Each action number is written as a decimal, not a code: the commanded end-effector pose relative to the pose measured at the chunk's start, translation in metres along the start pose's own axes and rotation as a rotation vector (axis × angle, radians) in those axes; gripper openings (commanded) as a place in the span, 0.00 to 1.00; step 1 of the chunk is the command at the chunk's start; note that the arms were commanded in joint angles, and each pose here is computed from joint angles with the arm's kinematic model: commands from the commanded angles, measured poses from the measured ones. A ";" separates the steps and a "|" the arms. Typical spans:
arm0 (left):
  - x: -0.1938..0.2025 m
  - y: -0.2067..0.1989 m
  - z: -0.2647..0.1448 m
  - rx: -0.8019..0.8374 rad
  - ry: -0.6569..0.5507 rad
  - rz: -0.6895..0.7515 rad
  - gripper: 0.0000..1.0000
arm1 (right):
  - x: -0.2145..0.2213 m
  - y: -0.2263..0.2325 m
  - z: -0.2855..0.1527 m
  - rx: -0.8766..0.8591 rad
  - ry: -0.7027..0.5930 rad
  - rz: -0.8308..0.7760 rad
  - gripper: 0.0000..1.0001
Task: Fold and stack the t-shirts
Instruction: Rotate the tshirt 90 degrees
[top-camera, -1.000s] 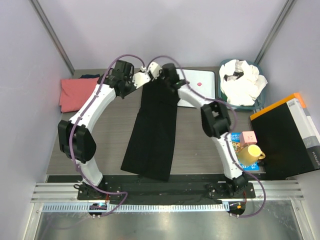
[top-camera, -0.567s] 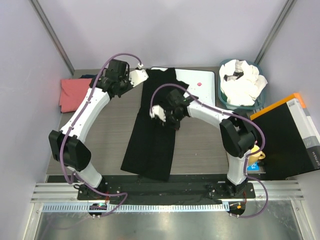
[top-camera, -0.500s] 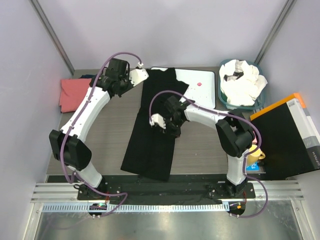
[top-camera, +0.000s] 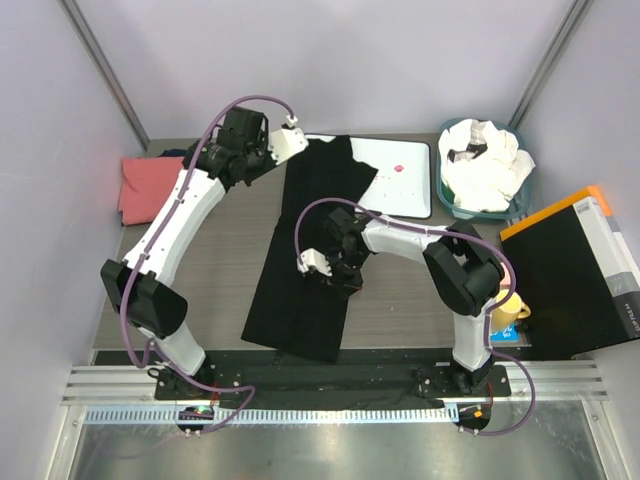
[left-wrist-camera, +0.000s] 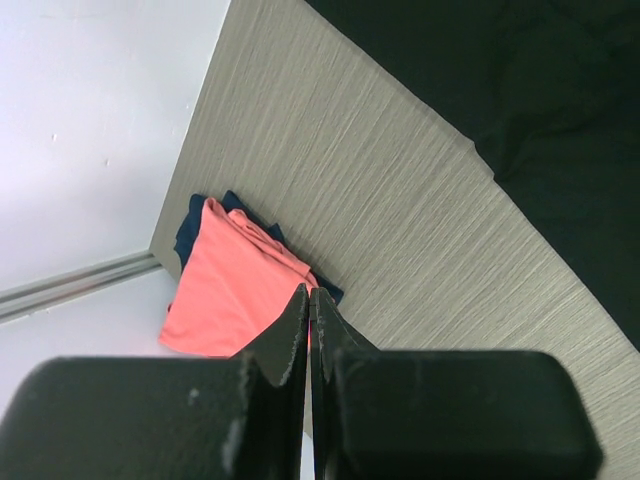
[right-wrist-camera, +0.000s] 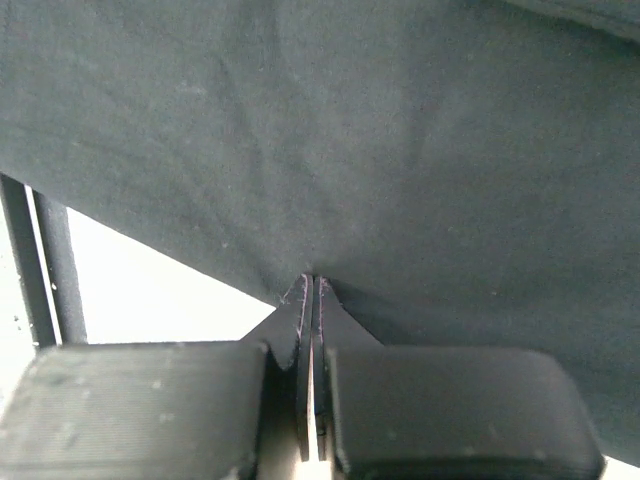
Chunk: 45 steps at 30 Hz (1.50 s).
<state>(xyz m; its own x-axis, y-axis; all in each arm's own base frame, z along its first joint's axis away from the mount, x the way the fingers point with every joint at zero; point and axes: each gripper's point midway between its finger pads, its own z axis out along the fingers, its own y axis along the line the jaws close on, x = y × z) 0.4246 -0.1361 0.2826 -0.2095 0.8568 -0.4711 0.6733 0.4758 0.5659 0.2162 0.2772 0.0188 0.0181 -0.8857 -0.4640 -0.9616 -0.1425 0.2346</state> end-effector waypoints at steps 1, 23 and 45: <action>-0.009 0.008 -0.011 -0.032 -0.017 0.018 0.00 | 0.025 0.001 0.014 -0.001 0.078 -0.010 0.01; -0.019 0.006 -0.001 0.000 -0.029 0.100 0.00 | 0.100 -0.023 -0.034 0.124 0.327 -0.129 0.01; 0.023 -0.075 0.014 0.264 -0.052 0.287 0.07 | -0.012 -0.236 -0.202 0.750 -0.415 0.635 0.47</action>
<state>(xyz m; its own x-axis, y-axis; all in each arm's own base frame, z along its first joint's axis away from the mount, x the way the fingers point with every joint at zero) 0.4031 -0.1463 0.2318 -0.0650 0.9400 -0.3350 0.8203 0.2415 0.5185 0.4166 0.2496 0.1479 -0.2851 -0.6950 -0.6600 -0.9047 0.4225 -0.0541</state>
